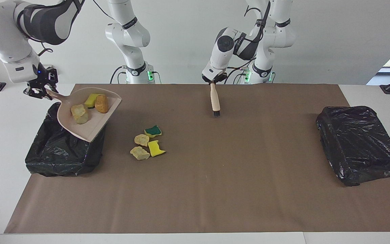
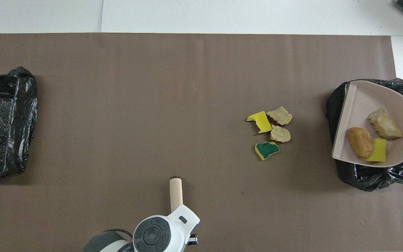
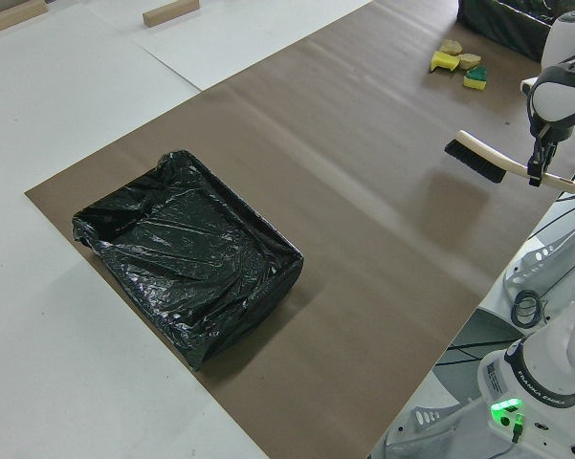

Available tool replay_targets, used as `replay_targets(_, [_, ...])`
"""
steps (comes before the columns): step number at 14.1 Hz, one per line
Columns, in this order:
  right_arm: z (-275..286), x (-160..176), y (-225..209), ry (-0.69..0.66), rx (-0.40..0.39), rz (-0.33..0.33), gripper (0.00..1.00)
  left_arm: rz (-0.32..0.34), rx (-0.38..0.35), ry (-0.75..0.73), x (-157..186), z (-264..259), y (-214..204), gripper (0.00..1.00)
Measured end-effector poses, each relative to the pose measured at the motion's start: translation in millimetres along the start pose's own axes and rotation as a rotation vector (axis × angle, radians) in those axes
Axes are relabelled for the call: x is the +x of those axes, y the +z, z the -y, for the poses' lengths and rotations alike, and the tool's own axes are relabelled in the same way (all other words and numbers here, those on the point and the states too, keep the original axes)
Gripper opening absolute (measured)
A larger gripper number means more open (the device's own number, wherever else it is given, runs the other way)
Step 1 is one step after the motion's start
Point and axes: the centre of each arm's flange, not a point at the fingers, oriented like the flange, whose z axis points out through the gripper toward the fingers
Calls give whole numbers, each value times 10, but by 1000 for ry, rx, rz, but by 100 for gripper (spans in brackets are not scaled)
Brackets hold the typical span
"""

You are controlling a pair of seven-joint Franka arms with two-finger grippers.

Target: Sweep and dump trash in bin

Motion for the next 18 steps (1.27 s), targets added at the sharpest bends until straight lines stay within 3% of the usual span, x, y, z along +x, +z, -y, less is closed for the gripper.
replay_targets(4, [-197, -530, -117, -58, -109, 169, 32, 12, -4, -5, 29, 5, 56, 27])
replay_targets(8, [-367, -666, -136, -124, -208, 351, 32, 17, -7, -4, 44, 4, 72, 31])
replay_targets(11, [-506, -633, 75, -199, -234, 464, 32, 29, -21, 36, 110, -5, 100, 55])
replay_targets(15, [-562, -591, 96, -269, -254, 589, 32, 3, -76, 52, 327, -16, -156, 100])
replay_targets(18, [-592, -566, 102, -307, -268, 647, 32, -54, -133, 45, 628, 2, -816, 100])
